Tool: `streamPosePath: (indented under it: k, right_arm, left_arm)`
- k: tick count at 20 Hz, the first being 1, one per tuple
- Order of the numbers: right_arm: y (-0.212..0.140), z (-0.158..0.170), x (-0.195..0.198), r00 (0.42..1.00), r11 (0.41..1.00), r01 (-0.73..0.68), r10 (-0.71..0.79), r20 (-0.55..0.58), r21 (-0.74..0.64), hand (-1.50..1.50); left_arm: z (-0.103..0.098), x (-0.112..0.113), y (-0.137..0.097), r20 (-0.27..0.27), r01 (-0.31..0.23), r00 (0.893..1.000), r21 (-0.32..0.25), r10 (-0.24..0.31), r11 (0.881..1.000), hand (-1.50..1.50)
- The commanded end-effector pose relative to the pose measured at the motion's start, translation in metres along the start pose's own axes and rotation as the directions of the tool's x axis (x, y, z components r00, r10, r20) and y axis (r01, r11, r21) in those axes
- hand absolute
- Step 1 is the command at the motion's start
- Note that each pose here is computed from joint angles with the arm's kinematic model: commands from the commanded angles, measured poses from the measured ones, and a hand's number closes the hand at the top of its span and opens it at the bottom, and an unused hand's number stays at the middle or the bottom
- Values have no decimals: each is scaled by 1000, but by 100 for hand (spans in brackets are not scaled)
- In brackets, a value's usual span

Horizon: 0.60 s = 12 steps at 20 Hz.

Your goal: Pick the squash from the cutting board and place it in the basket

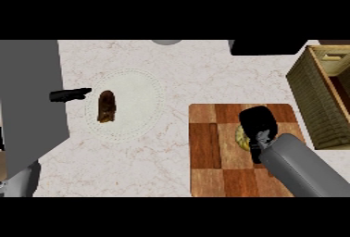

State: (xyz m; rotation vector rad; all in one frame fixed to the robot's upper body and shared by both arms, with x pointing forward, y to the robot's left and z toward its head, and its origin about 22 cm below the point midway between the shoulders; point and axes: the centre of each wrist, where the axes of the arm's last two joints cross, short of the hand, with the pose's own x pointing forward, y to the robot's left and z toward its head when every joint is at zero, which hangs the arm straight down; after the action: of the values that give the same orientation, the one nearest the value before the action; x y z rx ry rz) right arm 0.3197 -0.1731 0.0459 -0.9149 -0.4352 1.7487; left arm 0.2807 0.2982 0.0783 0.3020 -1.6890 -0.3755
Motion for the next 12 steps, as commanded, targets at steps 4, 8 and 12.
streamPosePath:
  k: [4,8,12]
  right_arm:
    - [-28,18,-164,959,934,272,-282,-9,-230,150]
    - [-28,41,-241,930,864,351,-368,23,-361,150]
    - [-38,71,-303,862,681,482,-483,157,-551,150]
  left_arm:
    - [7,-7,11,-31,-3,1000,65,5,998,0]
    - [12,-7,16,-38,-1,999,82,4,997,0]
    - [10,-4,16,-22,-16,1000,93,18,996,0]
